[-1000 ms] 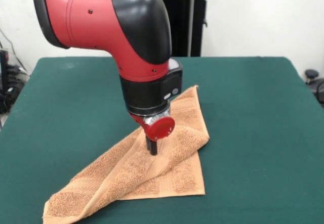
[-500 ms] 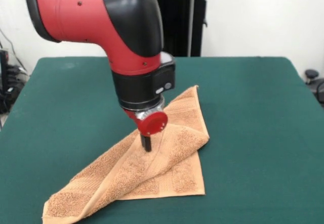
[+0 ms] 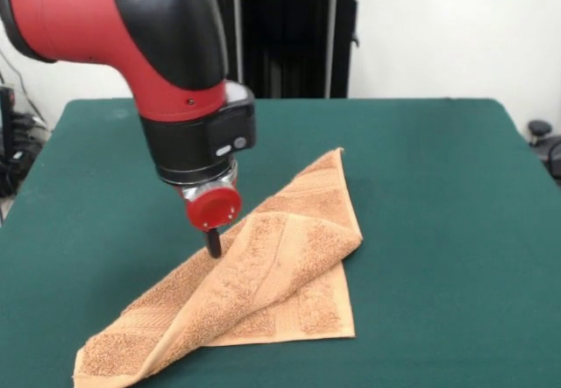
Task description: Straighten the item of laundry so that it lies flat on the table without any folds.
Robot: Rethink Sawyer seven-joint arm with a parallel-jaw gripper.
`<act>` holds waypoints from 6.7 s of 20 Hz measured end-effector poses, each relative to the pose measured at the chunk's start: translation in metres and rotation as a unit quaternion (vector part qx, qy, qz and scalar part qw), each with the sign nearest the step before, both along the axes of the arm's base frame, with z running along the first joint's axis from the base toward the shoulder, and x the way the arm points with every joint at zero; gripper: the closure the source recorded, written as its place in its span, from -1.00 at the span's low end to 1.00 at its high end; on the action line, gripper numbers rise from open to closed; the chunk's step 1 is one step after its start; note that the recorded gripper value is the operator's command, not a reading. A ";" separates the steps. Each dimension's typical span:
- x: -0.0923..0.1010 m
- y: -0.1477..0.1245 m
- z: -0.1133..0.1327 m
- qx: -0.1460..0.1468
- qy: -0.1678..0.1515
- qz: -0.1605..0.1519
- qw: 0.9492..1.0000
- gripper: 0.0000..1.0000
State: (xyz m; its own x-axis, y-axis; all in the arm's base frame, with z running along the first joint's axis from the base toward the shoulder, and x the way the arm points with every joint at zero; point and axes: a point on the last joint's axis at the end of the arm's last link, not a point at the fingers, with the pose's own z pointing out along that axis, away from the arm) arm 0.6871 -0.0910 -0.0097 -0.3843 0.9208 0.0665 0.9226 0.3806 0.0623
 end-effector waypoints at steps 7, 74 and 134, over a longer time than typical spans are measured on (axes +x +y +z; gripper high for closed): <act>0.008 0.002 0.004 0.028 -0.004 -0.007 1.000 -1.00; -0.050 0.046 -0.024 -0.039 -0.012 0.073 0.996 1.00; -0.181 -0.127 0.147 -0.066 0.089 0.003 0.994 1.00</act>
State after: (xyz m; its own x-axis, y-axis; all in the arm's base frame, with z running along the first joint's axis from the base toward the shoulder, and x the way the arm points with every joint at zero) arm 0.5062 -0.2180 0.1377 -0.3830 0.9236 0.0126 0.9121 0.3803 -0.1531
